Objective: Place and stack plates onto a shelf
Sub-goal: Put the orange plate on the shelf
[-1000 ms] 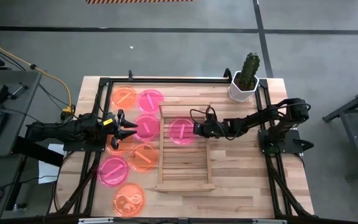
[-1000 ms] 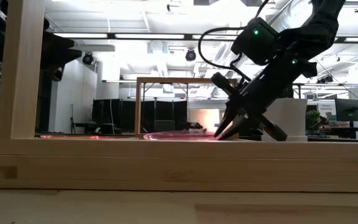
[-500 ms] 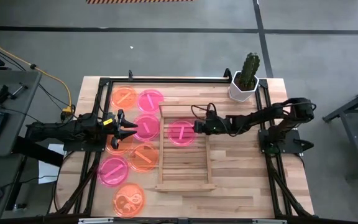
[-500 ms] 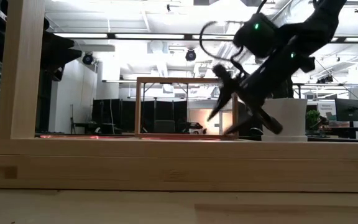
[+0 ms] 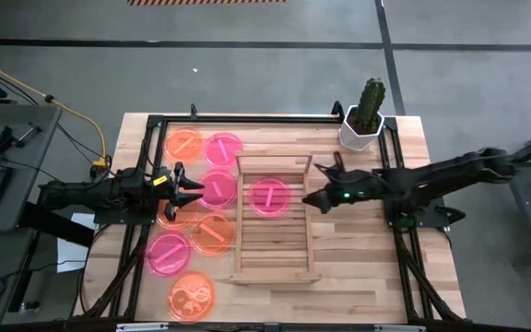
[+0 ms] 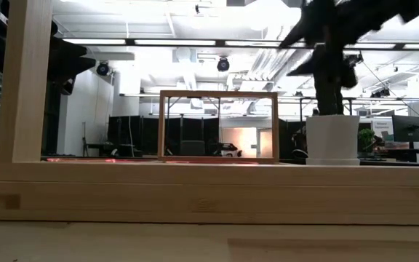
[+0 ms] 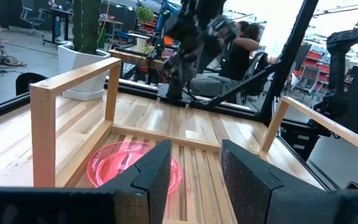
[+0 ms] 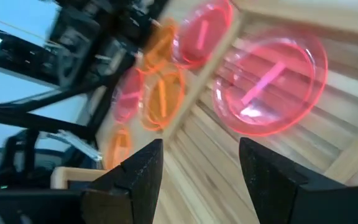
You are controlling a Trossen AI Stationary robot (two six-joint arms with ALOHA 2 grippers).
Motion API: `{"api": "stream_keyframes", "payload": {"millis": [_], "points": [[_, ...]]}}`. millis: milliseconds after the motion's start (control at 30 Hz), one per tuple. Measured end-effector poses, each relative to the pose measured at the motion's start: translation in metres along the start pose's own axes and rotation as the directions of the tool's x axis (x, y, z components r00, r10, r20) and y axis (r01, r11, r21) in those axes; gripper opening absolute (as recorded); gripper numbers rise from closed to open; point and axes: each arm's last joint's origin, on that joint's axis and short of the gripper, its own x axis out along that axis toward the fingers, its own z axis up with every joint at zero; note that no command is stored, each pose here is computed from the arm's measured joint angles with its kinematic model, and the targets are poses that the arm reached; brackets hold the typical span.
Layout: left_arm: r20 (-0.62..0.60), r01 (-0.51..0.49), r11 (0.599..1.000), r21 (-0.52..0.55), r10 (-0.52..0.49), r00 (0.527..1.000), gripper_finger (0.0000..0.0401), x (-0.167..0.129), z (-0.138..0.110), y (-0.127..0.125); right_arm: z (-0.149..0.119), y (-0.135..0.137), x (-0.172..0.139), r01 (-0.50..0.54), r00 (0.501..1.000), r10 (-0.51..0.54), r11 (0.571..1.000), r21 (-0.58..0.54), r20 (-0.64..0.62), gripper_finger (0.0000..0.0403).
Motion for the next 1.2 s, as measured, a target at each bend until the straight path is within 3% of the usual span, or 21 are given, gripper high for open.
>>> {"api": "stream_keyframes", "payload": {"millis": [200, 300, 400, 567, 767, 833, 900, 1000, 1100, 1200], "points": [[0.004, 0.001, 1.000, 0.000, -0.001, 1.000, 0.0131, 0.000, 0.000, 0.000, 0.003, 0.015, -0.042, -0.054, 0.975, 0.074, 0.994, -0.100, 0.208, 0.0195], [0.012, 0.002, 1.000, -0.015, -0.002, 1.000, 0.0131, 0.000, 0.001, 0.000, 0.010, 0.021, -0.060, -0.064, 0.935, 0.114, 0.986, -0.155, 0.337, 0.0195], [0.071, 0.021, 0.995, -0.099, -0.014, 0.997, 0.0131, 0.000, 0.007, -0.001, 0.016, 0.026, -0.075, -0.068, 0.890, 0.165, 0.970, -0.232, 0.426, 0.0195], [0.230, 0.102, 0.967, -0.234, -0.047, 0.972, 0.0131, -0.003, 0.022, -0.005, 0.020, 0.028, -0.087, -0.012, 0.867, 0.217, 0.909, -0.416, 0.450, 0.0195], [0.444, 0.251, 0.896, -0.366, -0.068, 0.893, 0.0131, -0.010, 0.043, -0.008, 0.023, 0.027, -0.092, 0.014, 0.858, 0.225, 0.888, -0.460, 0.462, 0.0195], [0.519, 0.268, 0.849, -0.455, 0.008, 0.855, 0.0131, -0.014, 0.049, -0.007, 0.025, 0.026, -0.091, 0.033, 0.856, 0.219, 0.882, -0.471, 0.469, 0.0195], [0.570, 0.231, 0.802, -0.551, 0.159, 0.806, 0.0131, -0.016, 0.052, -0.003, 0.026, 0.025, -0.091, 0.042, 0.854, 0.212, 0.883, -0.468, 0.476, 0.0195], [0.560, 0.155, 0.718, -0.679, 0.370, 0.741, 0.0131, -0.017, 0.054, 0.003, 0.028, 0.025, -0.091, 0.033, 0.851, 0.208, 0.895, -0.444, 0.482, 0.0195], [0.521, 0.163, 0.708, -0.687, 0.324, 0.789, 0.0131, -0.012, 0.062, -0.001, 0.028, 0.025, -0.091, 0.011, 0.849, 0.212, 0.909, -0.417, 0.484, 0.0195], [0.412, 0.130, 0.712, -0.690, 0.239, 0.879, 0.0131, -0.002, 0.081, -0.008, 0.028, 0.025, -0.091, 0.006, 0.850, 0.211, 0.912, -0.410, 0.483, 0.0195]]}}
